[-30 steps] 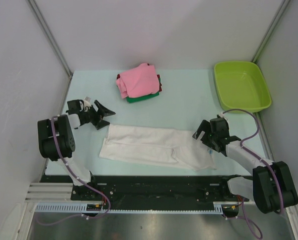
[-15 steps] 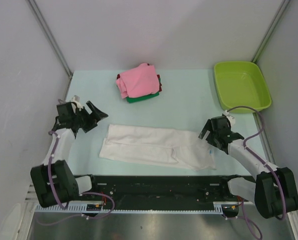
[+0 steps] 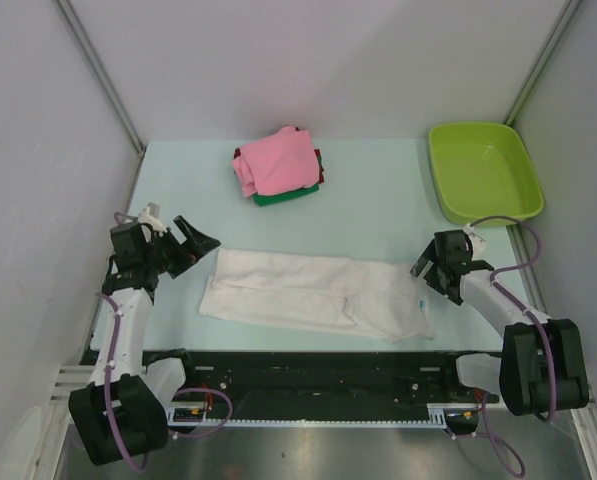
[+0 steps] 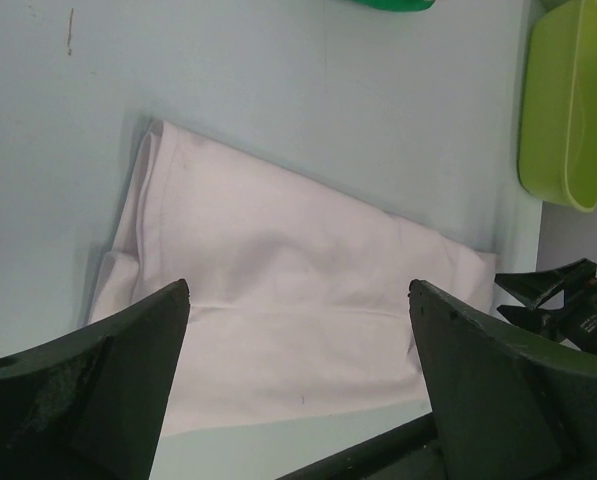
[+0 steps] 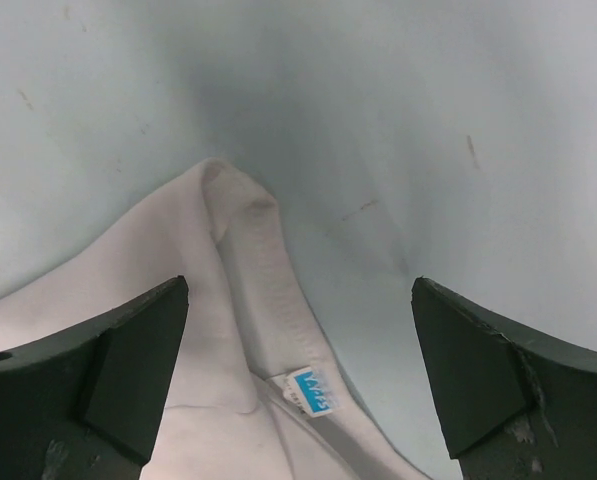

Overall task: Fold and stack the t-shirts
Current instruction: Fold the tshirt

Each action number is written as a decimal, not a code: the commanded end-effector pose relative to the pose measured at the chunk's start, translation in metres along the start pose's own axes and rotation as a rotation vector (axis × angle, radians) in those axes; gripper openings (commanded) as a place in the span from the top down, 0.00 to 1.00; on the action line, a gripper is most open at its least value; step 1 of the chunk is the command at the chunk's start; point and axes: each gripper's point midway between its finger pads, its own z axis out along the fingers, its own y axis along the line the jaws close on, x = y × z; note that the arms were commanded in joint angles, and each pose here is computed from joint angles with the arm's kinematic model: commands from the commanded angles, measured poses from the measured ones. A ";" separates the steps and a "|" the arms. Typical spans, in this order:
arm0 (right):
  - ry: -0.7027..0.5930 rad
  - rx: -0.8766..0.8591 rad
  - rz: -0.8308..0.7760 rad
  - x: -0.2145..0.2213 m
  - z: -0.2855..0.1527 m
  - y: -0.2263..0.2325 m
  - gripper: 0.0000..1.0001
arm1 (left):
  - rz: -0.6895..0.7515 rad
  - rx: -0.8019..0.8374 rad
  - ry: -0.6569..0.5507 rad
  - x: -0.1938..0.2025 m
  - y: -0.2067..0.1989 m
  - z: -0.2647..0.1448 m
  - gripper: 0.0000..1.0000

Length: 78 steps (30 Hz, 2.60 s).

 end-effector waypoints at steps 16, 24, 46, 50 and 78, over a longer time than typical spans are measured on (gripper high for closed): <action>0.061 -0.140 0.057 0.001 0.035 0.047 0.63 | 0.019 0.102 0.025 0.005 -0.016 0.000 0.04; 0.061 -0.137 0.027 -0.006 0.045 0.054 1.00 | 0.026 0.095 0.026 0.005 -0.017 -0.001 0.04; -0.079 -0.241 -0.066 -0.197 0.140 0.262 1.00 | 0.032 0.130 0.014 0.017 -0.023 -0.006 0.04; -0.135 -0.300 -0.083 -0.216 0.159 0.305 0.97 | 0.043 0.139 0.017 0.018 -0.024 -0.004 0.04; -0.164 -0.793 -0.096 -0.074 -0.197 0.240 0.00 | 0.118 0.160 0.020 0.018 -0.034 -0.002 0.00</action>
